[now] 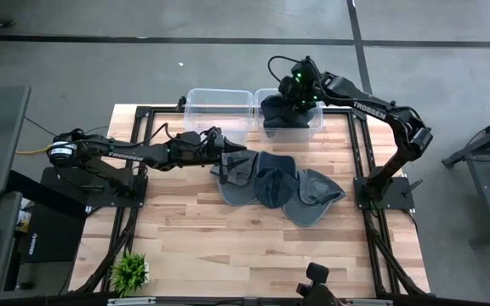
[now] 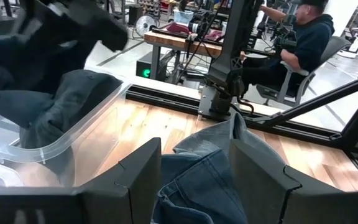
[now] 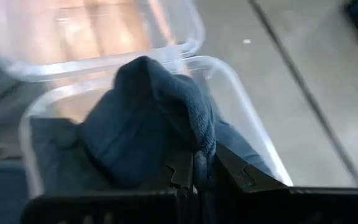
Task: Pick & Place hat
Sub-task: Put the left blue cap into the right transparent bin
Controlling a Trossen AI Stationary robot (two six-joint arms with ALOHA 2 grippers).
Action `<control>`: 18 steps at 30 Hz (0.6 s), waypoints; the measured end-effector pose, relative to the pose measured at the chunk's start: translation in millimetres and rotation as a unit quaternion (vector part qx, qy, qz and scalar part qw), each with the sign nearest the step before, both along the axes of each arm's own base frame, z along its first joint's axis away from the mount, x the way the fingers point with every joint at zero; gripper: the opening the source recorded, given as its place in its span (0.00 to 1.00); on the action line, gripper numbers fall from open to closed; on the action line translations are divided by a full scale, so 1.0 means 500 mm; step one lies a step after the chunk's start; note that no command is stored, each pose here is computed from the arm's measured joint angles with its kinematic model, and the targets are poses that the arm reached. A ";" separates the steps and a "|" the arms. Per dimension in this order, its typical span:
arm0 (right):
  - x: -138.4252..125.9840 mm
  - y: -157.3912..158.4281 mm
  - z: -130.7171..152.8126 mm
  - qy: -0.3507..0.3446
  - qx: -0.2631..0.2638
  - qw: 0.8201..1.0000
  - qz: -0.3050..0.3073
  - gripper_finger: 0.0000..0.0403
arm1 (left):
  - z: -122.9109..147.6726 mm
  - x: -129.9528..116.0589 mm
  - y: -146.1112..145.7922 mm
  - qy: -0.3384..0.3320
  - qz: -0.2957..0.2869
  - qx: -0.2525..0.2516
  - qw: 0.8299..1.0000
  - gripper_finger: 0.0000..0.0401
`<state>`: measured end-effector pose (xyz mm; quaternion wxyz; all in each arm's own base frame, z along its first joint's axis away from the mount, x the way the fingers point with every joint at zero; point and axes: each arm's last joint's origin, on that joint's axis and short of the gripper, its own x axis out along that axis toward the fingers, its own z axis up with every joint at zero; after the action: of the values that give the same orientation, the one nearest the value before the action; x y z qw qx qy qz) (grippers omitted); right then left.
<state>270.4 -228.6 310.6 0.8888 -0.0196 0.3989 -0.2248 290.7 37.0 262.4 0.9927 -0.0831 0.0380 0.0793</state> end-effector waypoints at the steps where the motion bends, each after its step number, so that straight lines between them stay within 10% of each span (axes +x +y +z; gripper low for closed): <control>1: 0.000 0.002 -0.001 -0.003 0.008 1.000 0.009 0.06 | 0.000 0.000 0.000 0.000 0.000 0.000 1.000 0.46; 18: -0.029 0.025 0.038 0.009 -0.025 0.999 0.018 0.42 | -0.007 0.000 -0.001 0.015 -0.009 -0.016 1.000 0.46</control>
<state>255.9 -216.3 329.7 0.8881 -0.0514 0.4010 -0.2187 290.6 36.4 259.0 0.9913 -0.0972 0.0545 0.0707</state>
